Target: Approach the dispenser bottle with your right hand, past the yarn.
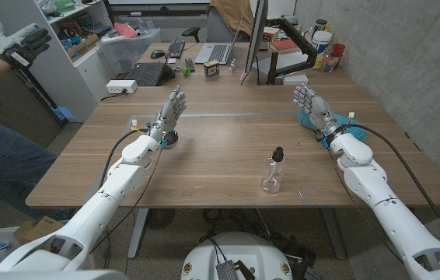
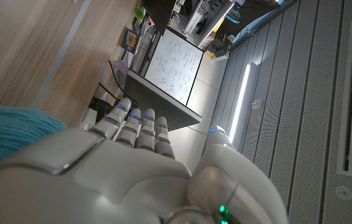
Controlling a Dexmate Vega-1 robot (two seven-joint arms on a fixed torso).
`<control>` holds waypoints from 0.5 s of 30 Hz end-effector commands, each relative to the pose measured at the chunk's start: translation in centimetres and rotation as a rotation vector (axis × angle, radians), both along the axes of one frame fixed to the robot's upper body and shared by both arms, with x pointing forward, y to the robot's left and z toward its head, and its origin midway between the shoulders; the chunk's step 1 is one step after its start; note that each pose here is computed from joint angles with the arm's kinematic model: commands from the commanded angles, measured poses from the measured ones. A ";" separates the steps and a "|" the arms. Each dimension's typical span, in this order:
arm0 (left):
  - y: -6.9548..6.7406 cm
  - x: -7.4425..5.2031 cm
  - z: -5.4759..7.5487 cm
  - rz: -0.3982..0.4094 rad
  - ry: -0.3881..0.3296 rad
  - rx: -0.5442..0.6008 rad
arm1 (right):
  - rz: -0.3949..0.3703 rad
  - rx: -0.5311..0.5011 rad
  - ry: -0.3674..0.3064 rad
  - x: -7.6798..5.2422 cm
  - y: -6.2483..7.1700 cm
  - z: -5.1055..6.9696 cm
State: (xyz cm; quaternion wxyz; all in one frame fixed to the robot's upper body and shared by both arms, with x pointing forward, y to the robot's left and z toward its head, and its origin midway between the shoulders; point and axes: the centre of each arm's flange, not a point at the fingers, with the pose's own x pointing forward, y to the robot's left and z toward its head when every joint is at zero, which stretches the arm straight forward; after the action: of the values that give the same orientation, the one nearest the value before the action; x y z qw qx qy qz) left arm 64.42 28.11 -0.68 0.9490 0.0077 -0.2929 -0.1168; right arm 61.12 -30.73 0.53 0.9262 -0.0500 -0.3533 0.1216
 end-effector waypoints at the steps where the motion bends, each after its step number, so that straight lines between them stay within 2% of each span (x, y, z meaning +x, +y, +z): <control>1: -0.1 -0.1 0.1 0.001 -0.001 0.012 | 0.018 -0.003 -0.038 -0.9 -0.2 0.4; 7: -0.2 -0.1 0.2 -0.002 0.000 0.012 | 0.020 -0.003 -0.057 -1.2 -0.2 0.4; 11: -0.3 -0.1 0.1 -0.008 0.004 0.007 | 0.044 0.012 -0.105 -1.1 -0.2 0.2; 15: -0.3 -0.1 0.1 -0.007 0.004 0.010 | 0.035 0.009 -0.137 -1.2 -0.2 0.1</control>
State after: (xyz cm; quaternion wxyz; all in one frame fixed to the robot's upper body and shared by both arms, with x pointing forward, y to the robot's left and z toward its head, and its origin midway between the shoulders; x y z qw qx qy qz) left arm 64.36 27.93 -0.62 0.9491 0.0115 -0.2914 -0.1187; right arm 60.13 -30.89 0.82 0.9134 -0.0498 -0.3821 0.1315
